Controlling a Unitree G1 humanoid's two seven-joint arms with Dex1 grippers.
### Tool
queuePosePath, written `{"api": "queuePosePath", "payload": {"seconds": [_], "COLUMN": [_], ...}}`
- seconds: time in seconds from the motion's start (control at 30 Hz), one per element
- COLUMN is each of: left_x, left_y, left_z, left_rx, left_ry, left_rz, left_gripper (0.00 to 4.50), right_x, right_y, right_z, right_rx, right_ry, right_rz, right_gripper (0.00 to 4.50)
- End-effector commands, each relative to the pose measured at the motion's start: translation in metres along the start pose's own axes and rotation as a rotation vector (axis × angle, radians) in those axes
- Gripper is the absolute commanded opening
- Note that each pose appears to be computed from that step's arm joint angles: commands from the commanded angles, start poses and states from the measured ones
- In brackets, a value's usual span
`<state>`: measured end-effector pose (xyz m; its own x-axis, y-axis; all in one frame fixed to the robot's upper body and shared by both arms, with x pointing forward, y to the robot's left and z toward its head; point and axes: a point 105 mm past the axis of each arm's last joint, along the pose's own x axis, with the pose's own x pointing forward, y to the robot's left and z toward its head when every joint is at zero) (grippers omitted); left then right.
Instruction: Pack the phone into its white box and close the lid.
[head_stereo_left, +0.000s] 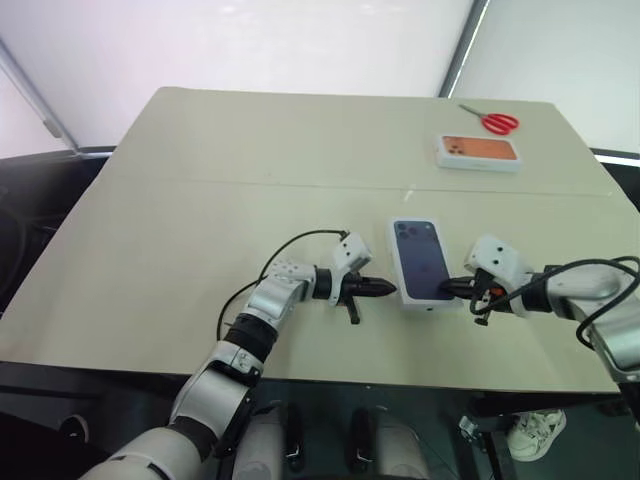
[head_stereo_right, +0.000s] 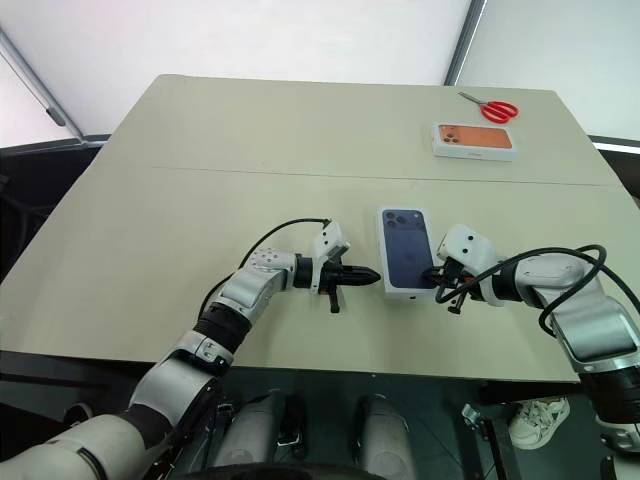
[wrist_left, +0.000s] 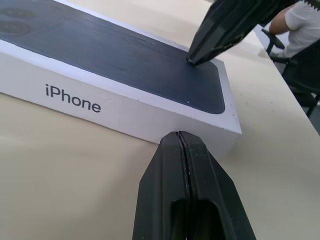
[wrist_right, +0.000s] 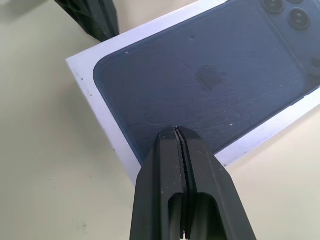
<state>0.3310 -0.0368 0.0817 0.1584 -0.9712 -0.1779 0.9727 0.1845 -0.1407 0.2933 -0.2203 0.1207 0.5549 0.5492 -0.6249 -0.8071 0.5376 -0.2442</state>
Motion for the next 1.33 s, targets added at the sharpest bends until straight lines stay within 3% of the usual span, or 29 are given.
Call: {"api": "queuePosePath", "payload": {"seconds": [0.03, 0.1, 0.17, 0.23, 0.4, 0.43, 0.67, 0.97, 1.33], "left_x": [-0.017, -0.032, -0.045, -0.060, -0.109, -0.123, -0.190, -0.269, -0.302], "left_y": [0.017, 0.023, 0.026, 0.027, 0.030, 0.035, 0.034, 0.018, 0.006], "left_z": [0.027, 0.040, 0.049, 0.058, 0.069, 0.068, 0.063, 0.026, 0.015], "left_rx": [0.002, 0.008, 0.012, 0.055, 0.115, 0.110, 0.128, 0.086, 0.011], "left_ry": [-0.094, -0.137, -0.164, -0.176, -0.157, -0.148, -0.110, 0.004, 0.017], "left_rz": [0.076, 0.100, 0.111, 0.125, 0.190, 0.232, 0.349, 0.552, 0.694], "left_gripper": [0.00, 0.26, 0.86, 1.88, 4.45, 4.50, 4.50, 4.50, 4.50], "right_x": [0.008, 0.006, 0.003, 0.001, -0.006, -0.006, -0.016, -0.032, -0.044], "right_y": [-0.006, -0.015, -0.022, -0.025, -0.034, -0.030, -0.028, -0.051, -0.066], "right_z": [0.005, 0.018, 0.029, 0.040, 0.061, 0.064, 0.070, 0.025, 0.007], "right_rx": [0.068, 0.102, 0.158, 0.154, 0.171, 0.178, 0.111, 0.050, 0.065], "right_ry": [-0.064, -0.137, -0.212, -0.273, -0.412, -0.436, -0.497, -0.403, -0.371], "right_rz": [-0.015, -0.046, -0.055, -0.054, -0.056, -0.023, 0.041, -0.079, -0.168], "right_gripper": [0.03, 0.00, 0.55, 1.34, 3.92, 4.47, 4.47, 4.47, 4.47]}}
